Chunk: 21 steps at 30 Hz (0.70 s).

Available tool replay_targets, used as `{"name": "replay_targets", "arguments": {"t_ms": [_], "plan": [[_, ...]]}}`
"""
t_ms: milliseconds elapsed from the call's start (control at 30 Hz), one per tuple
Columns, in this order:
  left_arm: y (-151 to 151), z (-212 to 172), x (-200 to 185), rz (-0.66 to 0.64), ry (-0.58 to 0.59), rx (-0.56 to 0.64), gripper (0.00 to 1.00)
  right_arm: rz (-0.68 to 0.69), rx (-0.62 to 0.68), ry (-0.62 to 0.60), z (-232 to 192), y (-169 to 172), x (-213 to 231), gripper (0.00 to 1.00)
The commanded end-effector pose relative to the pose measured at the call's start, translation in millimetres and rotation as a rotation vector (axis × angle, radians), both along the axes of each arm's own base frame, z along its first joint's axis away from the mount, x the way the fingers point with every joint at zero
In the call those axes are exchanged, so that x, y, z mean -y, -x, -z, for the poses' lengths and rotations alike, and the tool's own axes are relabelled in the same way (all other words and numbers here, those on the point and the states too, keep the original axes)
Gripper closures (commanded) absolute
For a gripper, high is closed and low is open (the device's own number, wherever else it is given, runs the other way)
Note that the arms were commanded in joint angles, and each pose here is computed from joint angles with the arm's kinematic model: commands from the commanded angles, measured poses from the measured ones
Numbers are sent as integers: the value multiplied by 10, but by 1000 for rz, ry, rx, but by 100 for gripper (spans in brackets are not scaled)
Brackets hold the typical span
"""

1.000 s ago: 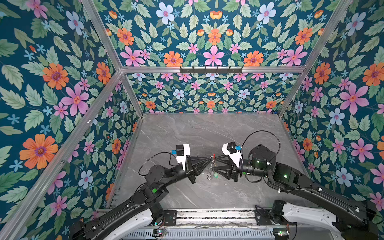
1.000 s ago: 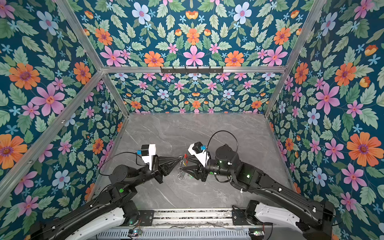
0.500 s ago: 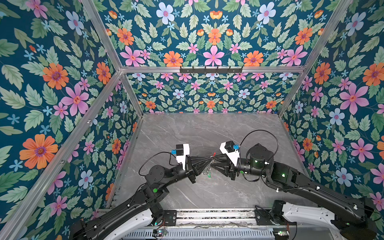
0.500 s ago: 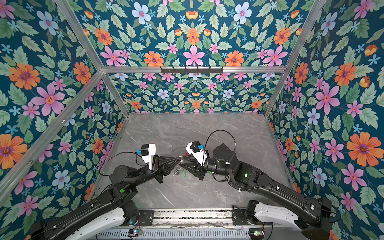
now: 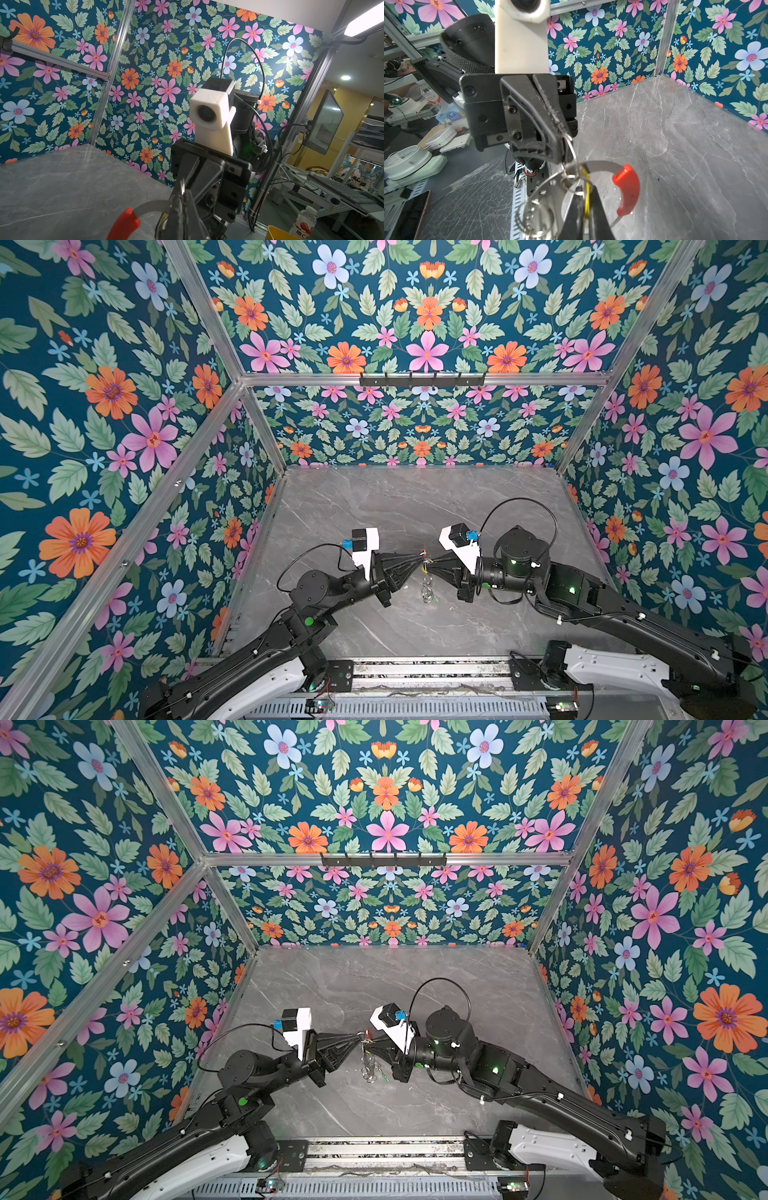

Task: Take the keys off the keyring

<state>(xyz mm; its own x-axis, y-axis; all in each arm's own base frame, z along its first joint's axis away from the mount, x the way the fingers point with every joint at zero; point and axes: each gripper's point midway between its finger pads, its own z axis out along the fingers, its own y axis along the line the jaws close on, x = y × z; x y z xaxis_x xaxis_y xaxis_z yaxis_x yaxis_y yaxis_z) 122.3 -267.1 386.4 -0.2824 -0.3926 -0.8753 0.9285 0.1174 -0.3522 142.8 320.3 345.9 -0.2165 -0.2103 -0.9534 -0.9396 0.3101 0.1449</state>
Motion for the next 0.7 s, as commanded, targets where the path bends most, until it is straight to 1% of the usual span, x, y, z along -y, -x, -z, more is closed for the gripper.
{"name": "replay_targets", "arguments": {"t_ms": [0, 233, 667], "plan": [[36, -71, -19, 0, 6, 42, 100, -16, -6, 44, 41, 47, 46, 100], [56, -41, -8, 9, -21, 45, 100, -70, -17, 97, 9, 155, 80, 100], [132, 8, -12, 41, -52, 50, 100, -39, 18, 101, -165, 84, 147, 100]]}}
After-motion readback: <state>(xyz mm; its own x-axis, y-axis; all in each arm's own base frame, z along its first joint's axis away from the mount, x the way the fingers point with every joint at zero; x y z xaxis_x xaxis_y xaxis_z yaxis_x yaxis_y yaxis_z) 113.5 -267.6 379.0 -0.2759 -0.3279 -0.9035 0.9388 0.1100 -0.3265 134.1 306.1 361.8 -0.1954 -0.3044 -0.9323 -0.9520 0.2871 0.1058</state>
